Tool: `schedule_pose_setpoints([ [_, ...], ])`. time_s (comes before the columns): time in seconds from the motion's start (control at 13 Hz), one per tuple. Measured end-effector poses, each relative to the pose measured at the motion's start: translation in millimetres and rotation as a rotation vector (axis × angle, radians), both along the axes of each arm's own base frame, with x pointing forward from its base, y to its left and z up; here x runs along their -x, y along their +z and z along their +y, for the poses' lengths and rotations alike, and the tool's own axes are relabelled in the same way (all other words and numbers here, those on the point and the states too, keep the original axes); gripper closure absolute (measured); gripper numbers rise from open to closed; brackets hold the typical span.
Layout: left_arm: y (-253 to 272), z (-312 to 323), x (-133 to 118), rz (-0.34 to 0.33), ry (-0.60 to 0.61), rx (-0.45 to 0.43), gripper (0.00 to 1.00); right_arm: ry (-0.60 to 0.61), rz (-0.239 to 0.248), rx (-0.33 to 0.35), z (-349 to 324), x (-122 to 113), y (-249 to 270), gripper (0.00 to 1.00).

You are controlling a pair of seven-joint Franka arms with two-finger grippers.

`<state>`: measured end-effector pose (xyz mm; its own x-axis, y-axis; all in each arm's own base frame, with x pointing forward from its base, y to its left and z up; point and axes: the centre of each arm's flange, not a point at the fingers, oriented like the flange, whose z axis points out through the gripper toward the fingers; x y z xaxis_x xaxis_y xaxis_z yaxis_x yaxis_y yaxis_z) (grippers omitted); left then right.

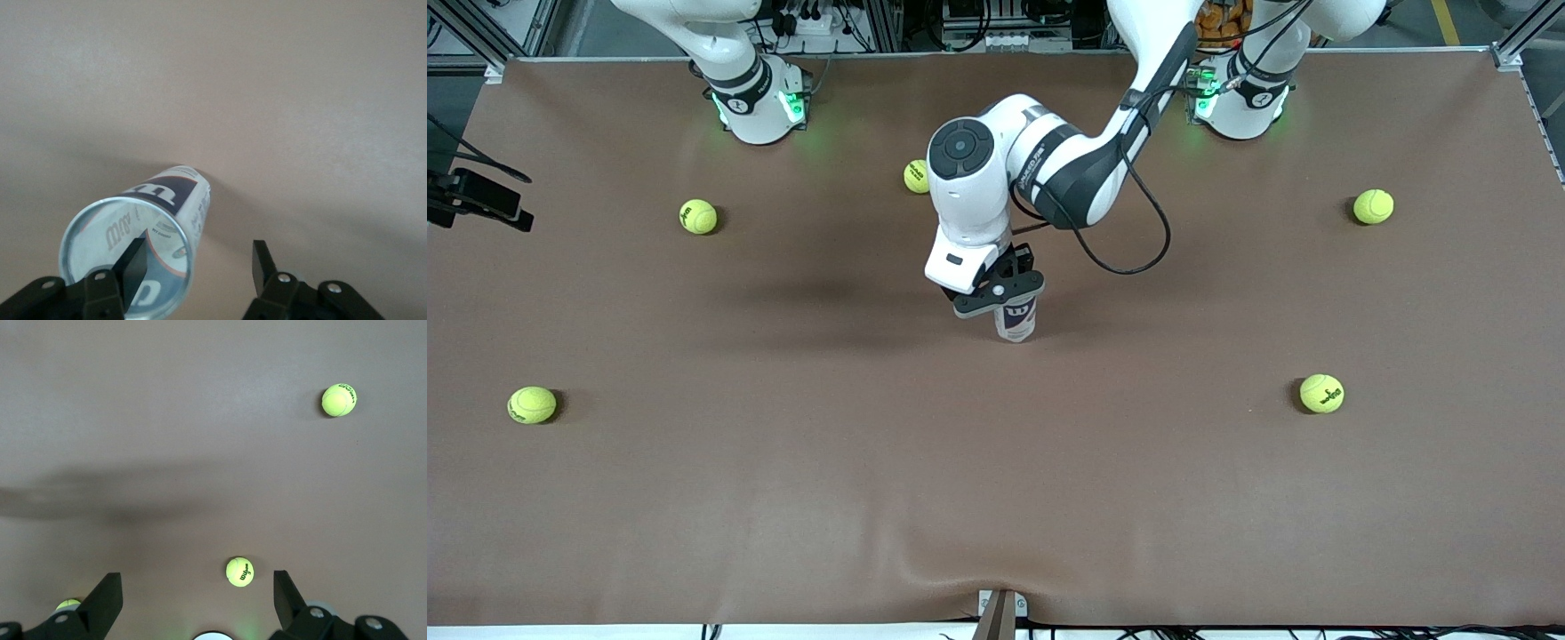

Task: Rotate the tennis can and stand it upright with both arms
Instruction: 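Set the can upright on the table and open the left gripper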

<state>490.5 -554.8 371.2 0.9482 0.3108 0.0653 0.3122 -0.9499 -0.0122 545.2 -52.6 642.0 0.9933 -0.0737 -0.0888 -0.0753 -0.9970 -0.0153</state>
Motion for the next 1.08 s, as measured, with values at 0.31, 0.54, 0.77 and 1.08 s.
schedule_pose_setpoints([
  [0.31, 46, 6, 3, -0.016, 0.003, 0.031, 0.05, -0.001, 0.001, 0.000, -1, 0, 0, 0.00],
  [0.54, 76, 21, 4, 0.002, 0.004, 0.019, 0.00, -0.002, 0.001, 0.000, -1, 0, 0, 0.00],
  [0.77, 111, 69, -26, 0.011, -0.029, 0.015, 0.00, -0.003, 0.001, 0.000, -1, 0, 0, 0.00],
  [1.08, 176, 155, -62, 0.004, -0.024, 0.036, 0.00, -0.003, 0.002, 0.000, -2, 0, -1, 0.00],
])
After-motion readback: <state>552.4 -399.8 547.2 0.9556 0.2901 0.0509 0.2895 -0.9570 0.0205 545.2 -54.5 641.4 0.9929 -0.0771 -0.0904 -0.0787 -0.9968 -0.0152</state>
